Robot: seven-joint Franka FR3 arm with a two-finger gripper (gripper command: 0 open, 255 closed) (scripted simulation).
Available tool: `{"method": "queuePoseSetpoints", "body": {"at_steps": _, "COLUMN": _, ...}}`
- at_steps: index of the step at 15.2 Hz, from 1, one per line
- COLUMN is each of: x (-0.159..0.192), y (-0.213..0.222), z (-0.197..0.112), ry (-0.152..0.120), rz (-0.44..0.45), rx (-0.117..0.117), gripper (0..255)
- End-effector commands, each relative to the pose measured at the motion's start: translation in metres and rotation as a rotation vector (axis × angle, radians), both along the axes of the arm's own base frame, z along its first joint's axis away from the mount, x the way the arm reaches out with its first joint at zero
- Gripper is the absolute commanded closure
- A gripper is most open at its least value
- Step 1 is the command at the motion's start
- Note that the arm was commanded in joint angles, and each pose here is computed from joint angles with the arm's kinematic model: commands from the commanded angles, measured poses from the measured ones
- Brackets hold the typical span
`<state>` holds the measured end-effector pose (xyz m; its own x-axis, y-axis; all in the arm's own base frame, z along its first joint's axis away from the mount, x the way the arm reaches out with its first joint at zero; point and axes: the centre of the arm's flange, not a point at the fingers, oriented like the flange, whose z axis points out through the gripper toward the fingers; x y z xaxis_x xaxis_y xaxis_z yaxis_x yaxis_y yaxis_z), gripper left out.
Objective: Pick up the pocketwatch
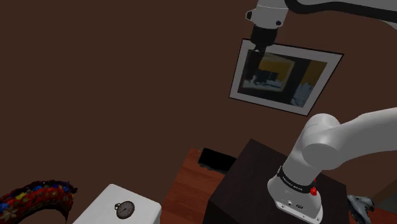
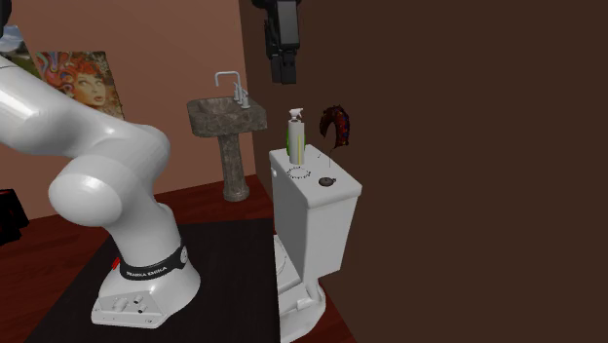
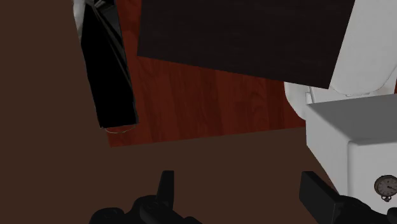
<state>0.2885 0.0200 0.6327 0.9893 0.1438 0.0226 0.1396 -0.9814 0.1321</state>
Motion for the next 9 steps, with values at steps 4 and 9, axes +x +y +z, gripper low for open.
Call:
{"method": "queuePoseSetpoints", "body": {"at_steps": 4, "x": 0.013, "y": 0.024, "z": -0.027, "ry": 0.002, "rz": 0.007, "rx": 0.009, "gripper": 0}}
{"method": "queuePoseSetpoints", "body": {"at_steps": 9, "x": 0.035, "y": 0.065, "z": -0.072, "ry": 0.005, "rz": 0.018, "rx": 0.023, "gripper": 0}}
